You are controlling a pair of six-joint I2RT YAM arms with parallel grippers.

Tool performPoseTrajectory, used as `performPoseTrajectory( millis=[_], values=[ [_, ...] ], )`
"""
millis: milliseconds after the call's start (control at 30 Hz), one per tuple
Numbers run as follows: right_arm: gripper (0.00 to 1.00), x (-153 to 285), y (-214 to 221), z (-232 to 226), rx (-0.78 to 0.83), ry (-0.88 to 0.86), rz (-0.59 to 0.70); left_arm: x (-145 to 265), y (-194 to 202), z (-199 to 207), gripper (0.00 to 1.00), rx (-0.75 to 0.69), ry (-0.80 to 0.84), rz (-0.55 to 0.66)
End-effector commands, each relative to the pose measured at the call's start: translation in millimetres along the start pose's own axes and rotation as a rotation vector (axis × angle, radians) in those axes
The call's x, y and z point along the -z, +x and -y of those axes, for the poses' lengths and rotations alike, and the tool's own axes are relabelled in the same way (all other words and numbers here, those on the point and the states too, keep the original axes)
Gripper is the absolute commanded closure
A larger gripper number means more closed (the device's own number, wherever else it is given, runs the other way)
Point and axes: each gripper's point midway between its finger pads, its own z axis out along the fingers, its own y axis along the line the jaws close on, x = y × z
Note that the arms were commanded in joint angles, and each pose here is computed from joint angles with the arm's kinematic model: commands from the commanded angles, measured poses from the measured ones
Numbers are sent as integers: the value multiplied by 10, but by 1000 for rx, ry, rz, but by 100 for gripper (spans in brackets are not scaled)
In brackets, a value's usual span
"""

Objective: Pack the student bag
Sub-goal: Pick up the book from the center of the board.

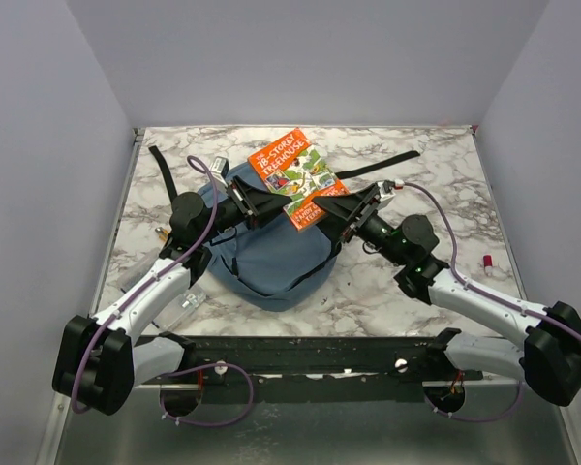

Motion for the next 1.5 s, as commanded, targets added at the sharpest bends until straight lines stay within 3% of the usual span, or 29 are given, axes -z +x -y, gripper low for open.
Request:
performPoseTrajectory(
  millis=[0, 467, 700, 833, 933, 1267, 1467],
  values=[
    [33, -76, -230, -77, -32, 10, 129, 56, -29, 257, 100, -65, 89, 32],
    [62, -205, -332, 165, -67, 87, 177, 10, 56, 106, 100, -41, 60, 15],
    [98, -101, -406, 357, -64, 152, 231, -52, 183, -140, 97, -19, 11, -33],
    [99, 94, -570, 455, 69, 286, 320, 6, 285, -349, 66, -61, -30, -68],
    [99, 278, -725, 390, 198, 374, 392, 54, 386, -532, 56, -120, -96, -106],
    [99, 1133, -1128, 429, 598, 773, 514, 128, 821, -974, 36, -582, -436, -247],
    [99, 1541, -1192, 222, 691, 811, 554, 212, 1029, -1351, 33, -791, -682, -436]
  ],
)
